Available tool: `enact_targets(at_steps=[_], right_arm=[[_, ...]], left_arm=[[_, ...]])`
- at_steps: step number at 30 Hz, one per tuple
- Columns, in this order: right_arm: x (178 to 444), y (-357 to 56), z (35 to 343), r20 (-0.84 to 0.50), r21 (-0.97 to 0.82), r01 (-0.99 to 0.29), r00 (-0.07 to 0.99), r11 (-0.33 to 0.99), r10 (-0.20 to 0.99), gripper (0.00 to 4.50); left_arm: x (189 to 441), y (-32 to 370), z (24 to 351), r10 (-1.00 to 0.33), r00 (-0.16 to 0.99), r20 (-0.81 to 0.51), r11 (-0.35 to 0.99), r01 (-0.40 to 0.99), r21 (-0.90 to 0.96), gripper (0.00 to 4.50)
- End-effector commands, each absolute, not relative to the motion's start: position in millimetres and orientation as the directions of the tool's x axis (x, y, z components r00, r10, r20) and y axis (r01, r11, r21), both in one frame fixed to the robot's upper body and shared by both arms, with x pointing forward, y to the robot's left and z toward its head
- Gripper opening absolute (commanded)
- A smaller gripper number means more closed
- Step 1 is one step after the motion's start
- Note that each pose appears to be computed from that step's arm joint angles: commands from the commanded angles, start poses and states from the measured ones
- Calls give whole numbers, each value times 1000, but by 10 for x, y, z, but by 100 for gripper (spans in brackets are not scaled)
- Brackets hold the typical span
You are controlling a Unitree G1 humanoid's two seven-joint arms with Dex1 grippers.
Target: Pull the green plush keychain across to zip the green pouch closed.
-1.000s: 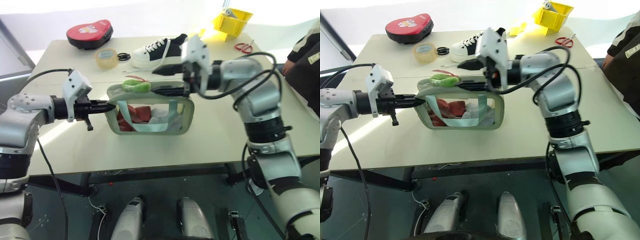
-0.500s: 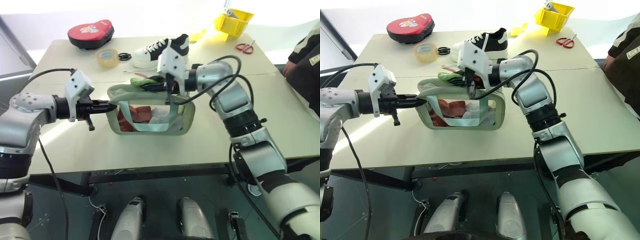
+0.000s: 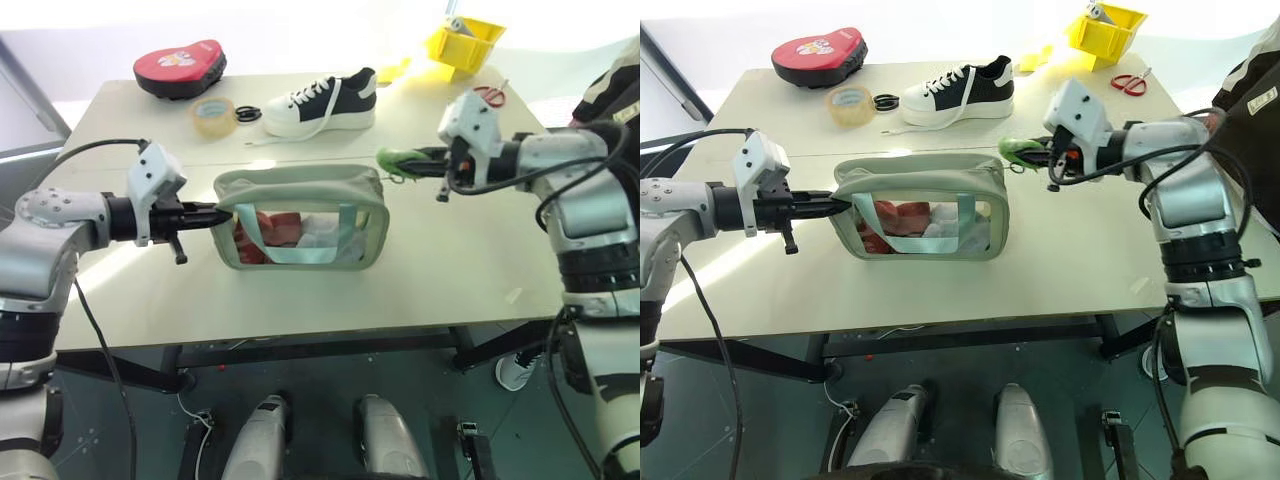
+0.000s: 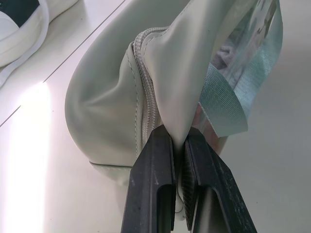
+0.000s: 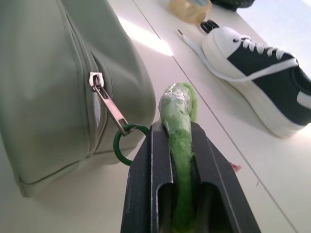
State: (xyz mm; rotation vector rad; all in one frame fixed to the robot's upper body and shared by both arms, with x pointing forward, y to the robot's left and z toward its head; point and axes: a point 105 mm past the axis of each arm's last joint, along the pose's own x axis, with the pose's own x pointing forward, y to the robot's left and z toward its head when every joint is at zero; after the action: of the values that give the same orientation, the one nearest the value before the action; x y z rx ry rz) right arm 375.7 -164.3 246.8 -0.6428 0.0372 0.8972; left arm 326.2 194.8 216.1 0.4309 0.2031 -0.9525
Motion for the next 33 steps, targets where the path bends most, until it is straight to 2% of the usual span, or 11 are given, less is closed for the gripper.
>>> enact_targets(at_steps=[1,9,17,20,27,29,33], right_arm=[[3723,-1702,2408,-260,-497,-701,683,511,683,8],[3682,-1280,1781,-264,-305,-755,652,580,711,8],[3644,-1208,1649,-289,-259,-774,633,578,718,8],[3602,-1256,1785,-290,-269,-794,607,546,740,105],[3679,-1638,2296,-303,-416,-751,646,512,701,448],[3650,-1706,2411,-314,-435,-761,629,481,712,448],[3528,-1765,2536,-362,-459,-800,565,385,742,450]], left_arm=[[3273,1958,2174,-736,567,-371,495,824,275,0],[3305,1925,2178,-743,553,-377,479,833,277,0],[3314,1938,2176,-740,556,-379,478,831,286,0],[3309,1946,2177,-739,559,-378,480,829,288,0],[3306,1953,2213,-740,564,-367,482,824,297,0],[3304,1956,2238,-743,565,-358,481,823,301,0],[3260,1966,2302,-766,547,-337,472,835,281,163]])
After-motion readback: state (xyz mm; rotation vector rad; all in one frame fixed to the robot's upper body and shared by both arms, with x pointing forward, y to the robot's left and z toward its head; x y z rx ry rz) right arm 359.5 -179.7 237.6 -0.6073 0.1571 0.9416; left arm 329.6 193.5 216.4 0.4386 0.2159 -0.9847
